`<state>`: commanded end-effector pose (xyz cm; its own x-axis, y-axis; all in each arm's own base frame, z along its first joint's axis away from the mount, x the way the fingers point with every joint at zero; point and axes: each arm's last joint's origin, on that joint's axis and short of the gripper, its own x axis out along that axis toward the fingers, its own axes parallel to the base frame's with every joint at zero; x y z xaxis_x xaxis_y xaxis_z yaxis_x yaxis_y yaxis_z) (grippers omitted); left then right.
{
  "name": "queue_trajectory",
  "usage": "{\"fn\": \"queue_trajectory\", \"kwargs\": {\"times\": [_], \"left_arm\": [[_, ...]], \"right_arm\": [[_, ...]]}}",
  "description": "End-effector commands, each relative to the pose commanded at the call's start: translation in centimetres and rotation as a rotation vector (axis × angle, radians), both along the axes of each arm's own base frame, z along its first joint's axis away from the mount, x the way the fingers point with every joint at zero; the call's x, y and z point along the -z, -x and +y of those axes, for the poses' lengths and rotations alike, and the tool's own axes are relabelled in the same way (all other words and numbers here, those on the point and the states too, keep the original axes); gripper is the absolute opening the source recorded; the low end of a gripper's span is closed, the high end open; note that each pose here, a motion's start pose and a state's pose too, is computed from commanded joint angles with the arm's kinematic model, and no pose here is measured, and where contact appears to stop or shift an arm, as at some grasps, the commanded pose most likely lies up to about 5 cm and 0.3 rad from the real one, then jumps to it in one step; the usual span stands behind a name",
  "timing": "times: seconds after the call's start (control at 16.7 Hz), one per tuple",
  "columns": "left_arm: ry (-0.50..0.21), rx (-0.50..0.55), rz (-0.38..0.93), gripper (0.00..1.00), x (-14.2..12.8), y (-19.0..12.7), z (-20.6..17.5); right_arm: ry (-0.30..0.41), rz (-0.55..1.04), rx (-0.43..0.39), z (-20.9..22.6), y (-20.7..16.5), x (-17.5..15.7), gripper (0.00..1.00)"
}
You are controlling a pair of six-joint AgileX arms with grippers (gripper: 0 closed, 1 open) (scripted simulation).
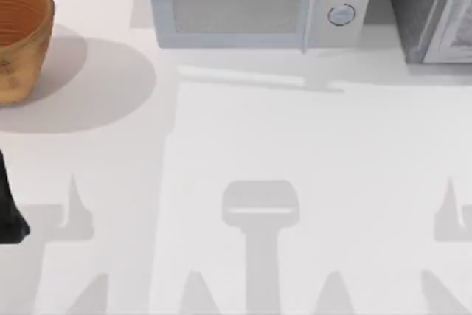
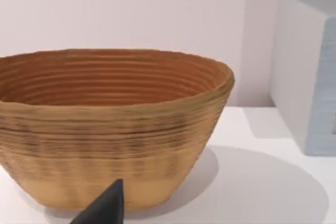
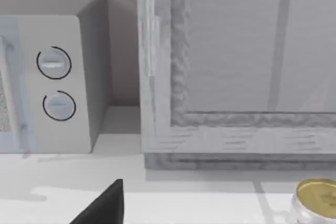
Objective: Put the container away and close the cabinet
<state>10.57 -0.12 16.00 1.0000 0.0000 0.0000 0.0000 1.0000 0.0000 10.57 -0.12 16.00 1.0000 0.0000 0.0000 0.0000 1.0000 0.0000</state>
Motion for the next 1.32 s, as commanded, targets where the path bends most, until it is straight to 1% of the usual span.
{"fn": "queue_trajectory", "kwargs": {"times": [0.42,0.6,0.84,1.08,1.32], "left_arm": [[0.000,0.000,0.000,1.00,0.0,0.0,0.0],[0.000,0.000,0.000,1.00,0.0,0.0,0.0],[0.000,0.000,0.000,1.00,0.0,0.0,0.0],[0.000,0.000,0.000,1.00,0.0,0.0,0.0],[0.000,0.000,0.000,1.00,0.0,0.0,0.0]], "right_arm": [[0.005,-0.006,-0.011,-0.1,-0.8,-0.8,1.00],[0.014,0.000,-0.014,-0.4,-2.0,-1.4,1.00],[0.029,0.024,-0.010,-1.3,-4.6,-1.6,1.00],[0.039,0.063,-0.002,-2.9,-7.8,-0.4,1.00],[0.038,0.107,0.005,-4.8,-10.4,2.4,1.00]]}}
